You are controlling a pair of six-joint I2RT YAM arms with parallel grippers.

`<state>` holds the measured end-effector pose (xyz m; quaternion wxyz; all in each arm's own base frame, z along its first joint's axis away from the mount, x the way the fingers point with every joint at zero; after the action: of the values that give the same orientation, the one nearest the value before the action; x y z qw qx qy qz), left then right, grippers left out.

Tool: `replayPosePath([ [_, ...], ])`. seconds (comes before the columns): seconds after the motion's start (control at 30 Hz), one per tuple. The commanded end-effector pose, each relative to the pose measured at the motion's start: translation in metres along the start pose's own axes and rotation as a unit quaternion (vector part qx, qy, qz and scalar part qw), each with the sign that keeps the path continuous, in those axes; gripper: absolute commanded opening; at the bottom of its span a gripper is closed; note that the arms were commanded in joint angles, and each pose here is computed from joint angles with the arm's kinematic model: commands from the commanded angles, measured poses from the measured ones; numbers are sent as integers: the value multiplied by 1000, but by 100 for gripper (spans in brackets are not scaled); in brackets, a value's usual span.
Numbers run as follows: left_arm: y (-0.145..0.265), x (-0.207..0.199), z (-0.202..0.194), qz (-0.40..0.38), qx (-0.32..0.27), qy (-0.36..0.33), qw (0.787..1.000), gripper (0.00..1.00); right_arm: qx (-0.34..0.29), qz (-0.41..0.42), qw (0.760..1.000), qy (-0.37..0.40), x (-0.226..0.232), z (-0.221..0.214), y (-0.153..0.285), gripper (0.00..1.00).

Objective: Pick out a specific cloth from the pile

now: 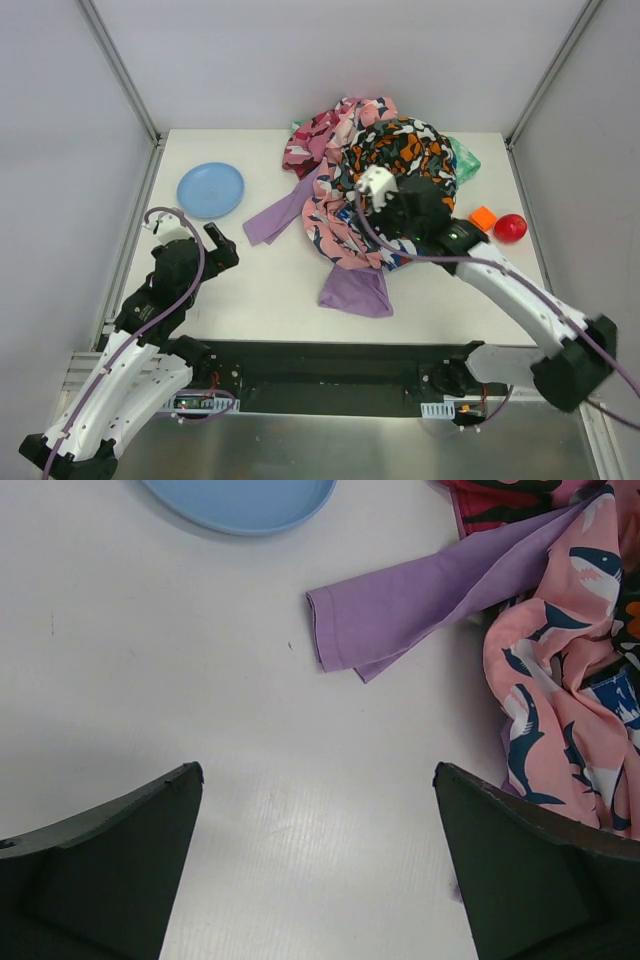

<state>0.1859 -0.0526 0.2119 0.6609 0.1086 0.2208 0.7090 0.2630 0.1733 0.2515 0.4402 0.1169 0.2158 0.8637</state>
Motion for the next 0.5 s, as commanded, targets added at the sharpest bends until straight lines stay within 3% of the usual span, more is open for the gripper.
replayPosePath([
  [0.0, 0, -3, 0, -8, 1, 1, 1000, 99, 103, -14, 990, 95, 5, -16, -46, 96],
  [0.27, 0, -3, 3, -6, -1, -1, 1000, 99, 215, -54, 972, 81, 4, -71, -87, 96],
  [0.47, -1, -2, 3, -2, -1, 1, 1000, 99, 325, -143, 926, 127, -18, -118, -108, 96],
])
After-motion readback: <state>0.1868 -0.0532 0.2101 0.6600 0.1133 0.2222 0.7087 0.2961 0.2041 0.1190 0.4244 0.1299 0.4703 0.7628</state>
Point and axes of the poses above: each gripper's point midway between its finger pads, its own y axis back along the fingers, its own x axis along the line the jaws close on, z = x × y, the point moved 4 cm from there along y, back along the fingers, and after that the axes turned 15 degrees about -y, right-handed, at the moved point
